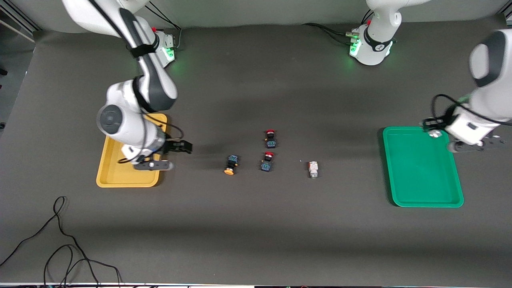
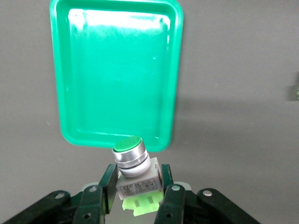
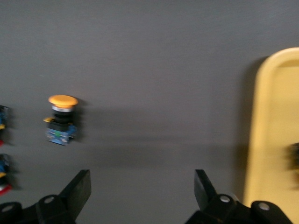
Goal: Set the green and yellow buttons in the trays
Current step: 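Place the yellow button in the yellow tray while the left places green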
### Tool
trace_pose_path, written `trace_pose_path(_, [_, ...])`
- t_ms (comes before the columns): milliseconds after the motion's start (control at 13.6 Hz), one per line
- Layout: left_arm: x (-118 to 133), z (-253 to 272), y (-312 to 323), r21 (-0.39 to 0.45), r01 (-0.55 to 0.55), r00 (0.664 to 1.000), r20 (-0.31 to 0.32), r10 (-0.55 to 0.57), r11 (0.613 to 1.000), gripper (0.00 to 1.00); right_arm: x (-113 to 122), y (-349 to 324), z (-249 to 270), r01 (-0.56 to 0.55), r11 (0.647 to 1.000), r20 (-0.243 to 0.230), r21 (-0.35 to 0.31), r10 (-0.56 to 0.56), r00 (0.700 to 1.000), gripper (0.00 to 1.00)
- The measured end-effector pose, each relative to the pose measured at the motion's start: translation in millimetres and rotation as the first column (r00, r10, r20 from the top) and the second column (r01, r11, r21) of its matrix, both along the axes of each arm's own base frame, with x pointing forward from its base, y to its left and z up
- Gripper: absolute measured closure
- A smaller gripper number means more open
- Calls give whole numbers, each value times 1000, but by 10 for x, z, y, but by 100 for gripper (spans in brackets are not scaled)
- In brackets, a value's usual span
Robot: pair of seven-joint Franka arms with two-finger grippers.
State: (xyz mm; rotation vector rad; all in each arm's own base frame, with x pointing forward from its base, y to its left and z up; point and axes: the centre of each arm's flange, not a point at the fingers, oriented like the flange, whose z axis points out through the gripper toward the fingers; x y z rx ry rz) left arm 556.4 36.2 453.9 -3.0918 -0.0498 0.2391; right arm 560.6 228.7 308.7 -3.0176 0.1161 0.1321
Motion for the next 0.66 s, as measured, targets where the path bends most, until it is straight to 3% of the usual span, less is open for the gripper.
trace_pose_path(295, [213, -945, 402, -53, 136, 990, 37, -134, 989, 58, 36, 815, -318, 62, 998, -7, -23, -62, 998, 2])
trace_pose_path(664, [300, -2205, 528, -106, 182, 983, 58, -176, 978, 58, 101, 1273, -880, 117, 992, 61, -42, -114, 992, 2])
